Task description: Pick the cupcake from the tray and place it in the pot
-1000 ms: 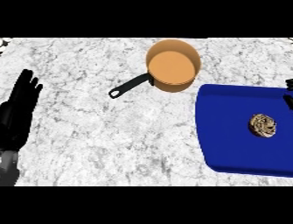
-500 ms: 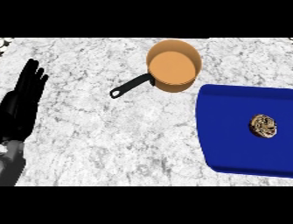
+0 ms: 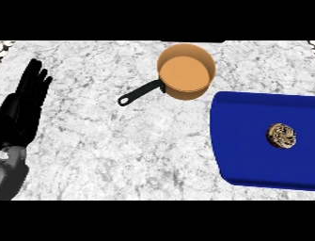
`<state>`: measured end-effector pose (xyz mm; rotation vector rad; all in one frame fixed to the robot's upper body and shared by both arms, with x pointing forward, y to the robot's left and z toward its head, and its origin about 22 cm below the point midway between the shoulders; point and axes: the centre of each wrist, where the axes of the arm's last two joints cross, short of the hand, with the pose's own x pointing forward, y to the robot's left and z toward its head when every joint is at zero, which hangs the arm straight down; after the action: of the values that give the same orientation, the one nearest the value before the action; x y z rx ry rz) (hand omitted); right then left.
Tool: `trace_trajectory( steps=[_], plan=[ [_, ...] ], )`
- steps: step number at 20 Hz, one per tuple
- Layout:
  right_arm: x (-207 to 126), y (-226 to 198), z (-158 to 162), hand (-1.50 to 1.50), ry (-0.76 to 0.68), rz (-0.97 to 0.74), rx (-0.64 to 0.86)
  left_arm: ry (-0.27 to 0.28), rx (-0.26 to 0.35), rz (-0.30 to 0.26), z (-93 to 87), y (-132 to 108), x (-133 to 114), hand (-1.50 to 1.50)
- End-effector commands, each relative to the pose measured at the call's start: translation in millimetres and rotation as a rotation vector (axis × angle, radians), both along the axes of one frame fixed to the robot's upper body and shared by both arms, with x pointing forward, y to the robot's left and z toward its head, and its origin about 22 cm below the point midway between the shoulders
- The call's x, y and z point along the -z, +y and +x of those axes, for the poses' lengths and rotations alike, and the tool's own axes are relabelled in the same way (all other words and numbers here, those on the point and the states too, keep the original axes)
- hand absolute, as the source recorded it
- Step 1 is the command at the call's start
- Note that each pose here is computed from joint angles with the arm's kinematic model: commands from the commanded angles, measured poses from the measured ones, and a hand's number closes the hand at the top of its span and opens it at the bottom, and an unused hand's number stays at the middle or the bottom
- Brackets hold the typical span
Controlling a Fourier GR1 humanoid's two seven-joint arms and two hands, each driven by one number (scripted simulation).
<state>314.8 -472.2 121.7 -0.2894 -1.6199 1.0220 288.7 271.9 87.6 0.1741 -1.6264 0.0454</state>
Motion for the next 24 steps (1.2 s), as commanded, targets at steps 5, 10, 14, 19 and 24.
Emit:
trace_trajectory(
  steps=[5,10,14,19,24],
  plan=[
    [-2.0,56.8,29.3,-1.50,0.206,-0.282,-0.168,0.016,-0.018,0.011,-3.9,7.5,9.6,0.00],
    [21.5,61.2,13.4,-1.50,0.254,-0.294,-0.183,0.013,-0.037,0.002,-17.8,2.0,-0.5,0.00],
    [37.5,69.7,3.2,-1.50,0.269,-0.298,-0.178,0.019,-0.046,0.001,-3.3,23.7,9.8,0.00],
    [52.3,86.4,9.2,-1.50,0.274,-0.343,-0.164,0.017,-0.015,-0.012,9.7,6.6,11.1,0.00],
    [43.2,77.0,15.4,-1.50,0.280,-0.410,-0.094,-0.001,-0.027,-0.002,-15.3,15.1,4.5,0.00]
  ],
)
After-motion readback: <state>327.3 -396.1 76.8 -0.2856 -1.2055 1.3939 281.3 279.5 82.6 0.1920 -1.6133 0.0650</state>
